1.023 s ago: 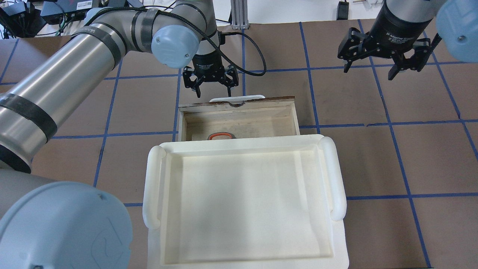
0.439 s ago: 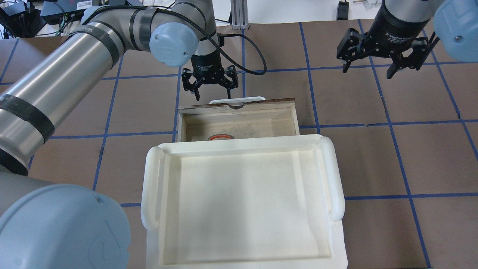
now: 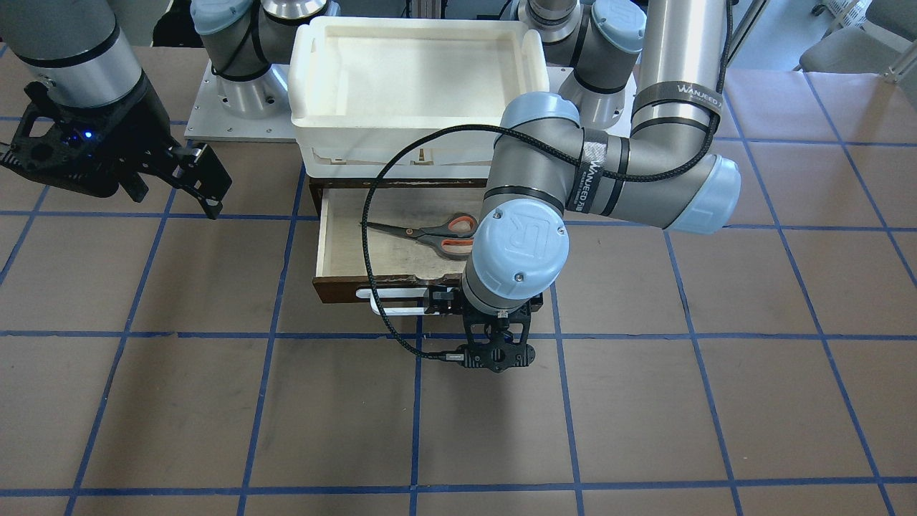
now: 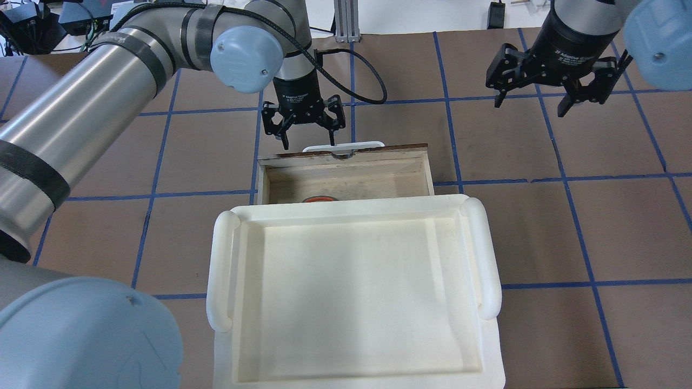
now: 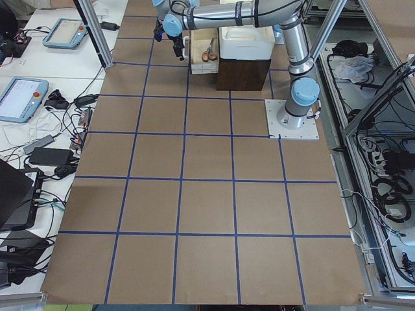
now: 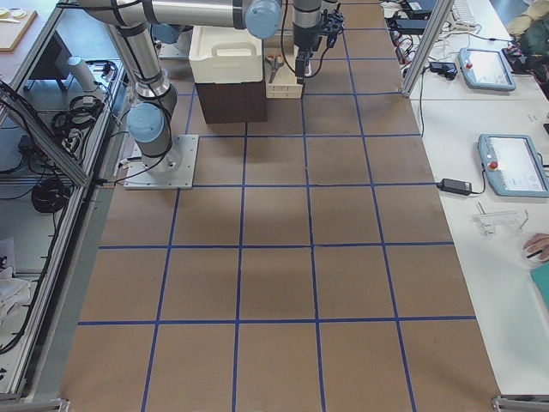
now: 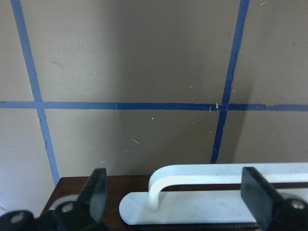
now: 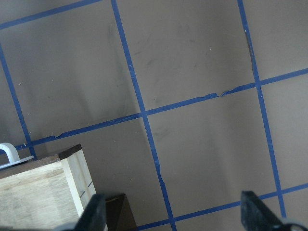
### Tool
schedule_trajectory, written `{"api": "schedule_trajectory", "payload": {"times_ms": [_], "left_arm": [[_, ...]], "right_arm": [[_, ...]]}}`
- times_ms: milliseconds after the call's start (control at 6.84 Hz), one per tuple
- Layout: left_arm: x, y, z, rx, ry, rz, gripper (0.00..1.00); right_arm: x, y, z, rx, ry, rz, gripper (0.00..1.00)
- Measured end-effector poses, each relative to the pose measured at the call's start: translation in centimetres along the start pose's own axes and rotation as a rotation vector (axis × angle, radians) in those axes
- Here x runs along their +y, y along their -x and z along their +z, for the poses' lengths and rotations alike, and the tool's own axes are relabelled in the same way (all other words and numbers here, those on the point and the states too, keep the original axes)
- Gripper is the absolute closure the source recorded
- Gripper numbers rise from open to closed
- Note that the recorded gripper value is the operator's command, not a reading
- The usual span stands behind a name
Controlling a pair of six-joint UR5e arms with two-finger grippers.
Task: Put scissors in drawer and close it
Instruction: 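Lower the left gripper behind the white handle and push the drawer closed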
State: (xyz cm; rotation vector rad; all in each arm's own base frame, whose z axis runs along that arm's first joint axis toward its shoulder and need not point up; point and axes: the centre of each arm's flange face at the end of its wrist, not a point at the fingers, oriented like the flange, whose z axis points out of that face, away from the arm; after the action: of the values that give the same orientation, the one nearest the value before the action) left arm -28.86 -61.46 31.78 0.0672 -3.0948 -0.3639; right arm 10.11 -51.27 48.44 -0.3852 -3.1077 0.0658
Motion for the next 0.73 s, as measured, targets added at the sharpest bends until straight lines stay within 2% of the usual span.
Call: {"api": "schedule_trajectory", "payload": {"times_ms": [292,439,731], "left_arm": [[-1.3,-0.2,0.0,0.014,-0.073,0.004,0.0],[-1.8,-0.2,0.5,0.019,-0.086,0.003,0.0],[-2.0,-0.1,2.2,0.008,-0.05,-0.003,0.0]], "right_arm": [[0.1,0.0,0.1,-0.001,0.002,0.0,0.0],[0.1,0.0,0.1,-0.003,0.003,0.001,0.0],[0.0,0.0,0.2,-0.003,0.006,0.001,0.0]]}}
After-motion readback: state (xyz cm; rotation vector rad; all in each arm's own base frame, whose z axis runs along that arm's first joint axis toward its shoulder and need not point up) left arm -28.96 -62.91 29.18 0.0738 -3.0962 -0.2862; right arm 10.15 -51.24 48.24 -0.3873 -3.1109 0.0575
